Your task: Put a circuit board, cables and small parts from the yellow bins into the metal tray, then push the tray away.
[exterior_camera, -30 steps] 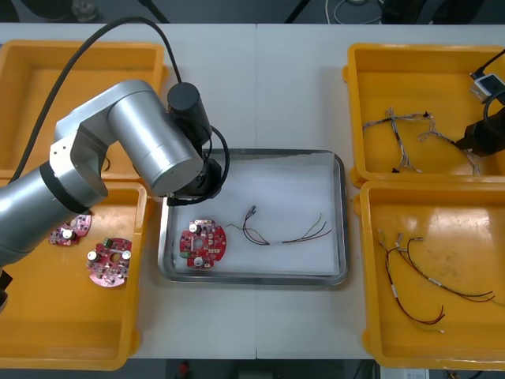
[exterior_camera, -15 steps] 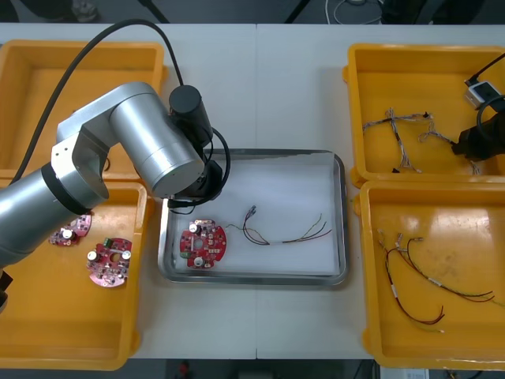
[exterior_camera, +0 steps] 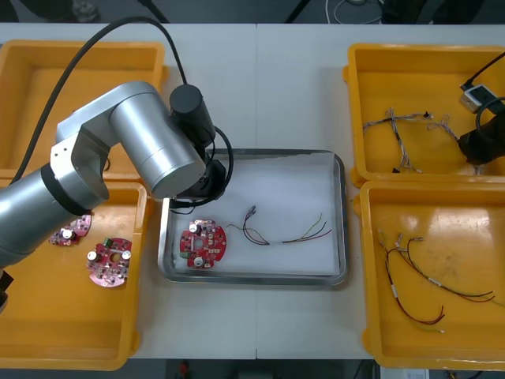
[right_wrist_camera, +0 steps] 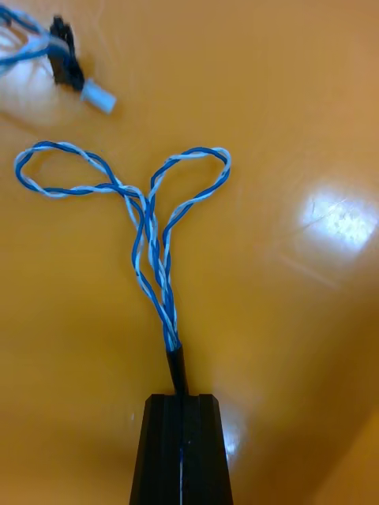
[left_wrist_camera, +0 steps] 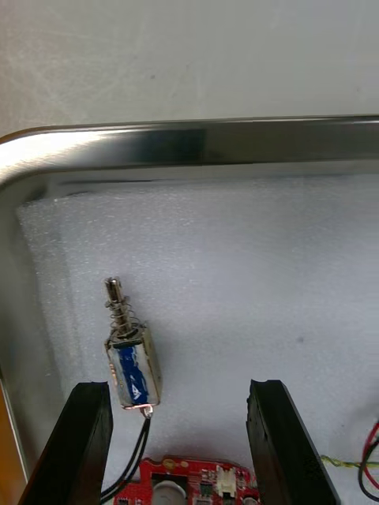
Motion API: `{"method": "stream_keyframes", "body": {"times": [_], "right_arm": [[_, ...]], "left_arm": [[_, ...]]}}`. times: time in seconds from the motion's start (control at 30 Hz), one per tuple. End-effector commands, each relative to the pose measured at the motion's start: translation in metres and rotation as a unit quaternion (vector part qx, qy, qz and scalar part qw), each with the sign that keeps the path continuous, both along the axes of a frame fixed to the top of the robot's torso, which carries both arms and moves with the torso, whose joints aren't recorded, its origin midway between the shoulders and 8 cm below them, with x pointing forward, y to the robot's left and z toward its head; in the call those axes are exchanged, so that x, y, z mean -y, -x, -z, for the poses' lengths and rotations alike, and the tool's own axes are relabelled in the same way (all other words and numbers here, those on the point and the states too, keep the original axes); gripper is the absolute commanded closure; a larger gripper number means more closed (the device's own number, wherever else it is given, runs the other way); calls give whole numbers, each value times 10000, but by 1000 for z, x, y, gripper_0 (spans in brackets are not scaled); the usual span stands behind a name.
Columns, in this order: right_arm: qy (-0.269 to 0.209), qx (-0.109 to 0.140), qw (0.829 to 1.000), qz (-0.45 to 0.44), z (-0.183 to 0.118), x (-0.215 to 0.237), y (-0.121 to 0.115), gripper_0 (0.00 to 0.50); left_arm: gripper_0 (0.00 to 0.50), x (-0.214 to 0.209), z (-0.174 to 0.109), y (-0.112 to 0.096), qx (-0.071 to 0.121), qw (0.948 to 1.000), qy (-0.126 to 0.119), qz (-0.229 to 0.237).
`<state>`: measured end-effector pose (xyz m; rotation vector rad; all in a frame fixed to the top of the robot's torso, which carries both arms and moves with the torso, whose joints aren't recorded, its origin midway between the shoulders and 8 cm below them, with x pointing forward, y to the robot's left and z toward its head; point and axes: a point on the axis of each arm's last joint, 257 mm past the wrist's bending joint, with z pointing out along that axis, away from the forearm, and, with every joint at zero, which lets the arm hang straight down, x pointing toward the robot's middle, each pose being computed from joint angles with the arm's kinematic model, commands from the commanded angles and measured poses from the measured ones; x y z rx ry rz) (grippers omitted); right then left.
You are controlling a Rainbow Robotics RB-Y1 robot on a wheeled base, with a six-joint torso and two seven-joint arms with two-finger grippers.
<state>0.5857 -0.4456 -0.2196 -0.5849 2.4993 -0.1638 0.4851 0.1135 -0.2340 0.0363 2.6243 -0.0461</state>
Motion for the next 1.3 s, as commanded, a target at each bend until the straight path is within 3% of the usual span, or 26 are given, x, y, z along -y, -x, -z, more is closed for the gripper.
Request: {"method": "stream_keyframes", "body": {"times": [0.03,0.4,0.57,0.7,0.93,1.1,1.3], "right_arm": [[367,232,9987,-267,-40,-7,-11,500],[446,210,9974,-519,-90,-22,7,500],[538,105,9953,-792,-112,-39,23,500],[647,-27,9920,-1082,-127,-56,40,500],[962,-134,9822,-1607,-146,-88,62,500],[1383,241,9688,-2042,-169,-123,63,500],[1172,499,9615,-2433,-180,-175,74,500]], "left_arm": [[0,23,-24,15,49,9996,232,137],[0,-13,-110,35,-164,9995,264,-65],[0,-33,-145,24,9,9988,473,78],[0,-59,-161,15,25,9986,514,83],[0,-113,-173,-4,51,9996,273,12],[0,-153,-172,-16,-21,10000,18,-72],[0,-192,-169,-28,-113,9993,-306,-158]]}}
